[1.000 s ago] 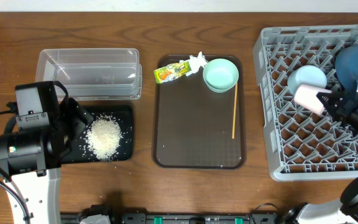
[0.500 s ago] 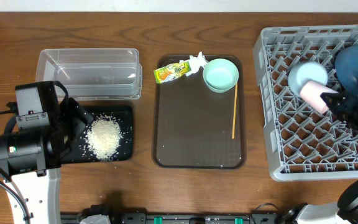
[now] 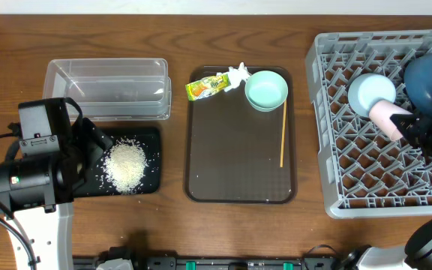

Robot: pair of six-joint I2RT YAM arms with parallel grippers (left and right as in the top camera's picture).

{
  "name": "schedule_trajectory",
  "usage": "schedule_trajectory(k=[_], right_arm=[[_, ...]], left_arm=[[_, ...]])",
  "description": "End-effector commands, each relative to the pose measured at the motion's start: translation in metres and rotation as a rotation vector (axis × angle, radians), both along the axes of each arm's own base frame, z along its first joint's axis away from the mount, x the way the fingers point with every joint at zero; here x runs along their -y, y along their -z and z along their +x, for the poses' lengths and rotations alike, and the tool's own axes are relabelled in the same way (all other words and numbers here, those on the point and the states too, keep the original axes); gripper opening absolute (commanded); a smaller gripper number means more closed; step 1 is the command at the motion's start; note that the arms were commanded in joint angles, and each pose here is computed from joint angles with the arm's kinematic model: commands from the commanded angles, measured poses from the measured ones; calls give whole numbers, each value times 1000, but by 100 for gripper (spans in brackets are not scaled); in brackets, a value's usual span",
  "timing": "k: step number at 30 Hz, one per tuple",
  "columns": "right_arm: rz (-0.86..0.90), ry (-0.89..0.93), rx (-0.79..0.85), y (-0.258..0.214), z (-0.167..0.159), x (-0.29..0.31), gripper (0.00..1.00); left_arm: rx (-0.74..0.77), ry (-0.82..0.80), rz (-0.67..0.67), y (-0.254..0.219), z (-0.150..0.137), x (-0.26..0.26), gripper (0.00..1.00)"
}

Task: Sort waste into correct bins and load items into the dishwasher rack
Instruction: 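Lower the pink cup upside down into the rack and release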

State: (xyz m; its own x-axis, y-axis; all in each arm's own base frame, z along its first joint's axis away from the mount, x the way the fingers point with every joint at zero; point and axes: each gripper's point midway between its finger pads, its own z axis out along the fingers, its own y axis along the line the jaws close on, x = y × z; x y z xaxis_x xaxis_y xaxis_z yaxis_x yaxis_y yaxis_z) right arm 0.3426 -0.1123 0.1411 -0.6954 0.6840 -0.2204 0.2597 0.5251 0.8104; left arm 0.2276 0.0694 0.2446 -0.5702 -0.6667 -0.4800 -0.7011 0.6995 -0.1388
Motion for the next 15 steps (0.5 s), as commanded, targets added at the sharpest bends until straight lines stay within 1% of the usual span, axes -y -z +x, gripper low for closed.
schedule_trajectory(k=[1,4,8,10,15], right_arm=[[-160,76,-296,72,-27,23,1],[-83,-6,-180,56,-17,3,1],[52,-88,16,23,-4,-19,1],[72,-110,62,16,-3,-23,1],[36,-143,98,15,-3,-24,1]], left_arm=[[10,-12,7,-4,0,-2,97],[10,-12,7,-4,0,-2,97],[10,-12,7,-4,0,-2,97],[10,-12,7,-4,0,-2,97],[10,-12,7,-4,0,-2,98]])
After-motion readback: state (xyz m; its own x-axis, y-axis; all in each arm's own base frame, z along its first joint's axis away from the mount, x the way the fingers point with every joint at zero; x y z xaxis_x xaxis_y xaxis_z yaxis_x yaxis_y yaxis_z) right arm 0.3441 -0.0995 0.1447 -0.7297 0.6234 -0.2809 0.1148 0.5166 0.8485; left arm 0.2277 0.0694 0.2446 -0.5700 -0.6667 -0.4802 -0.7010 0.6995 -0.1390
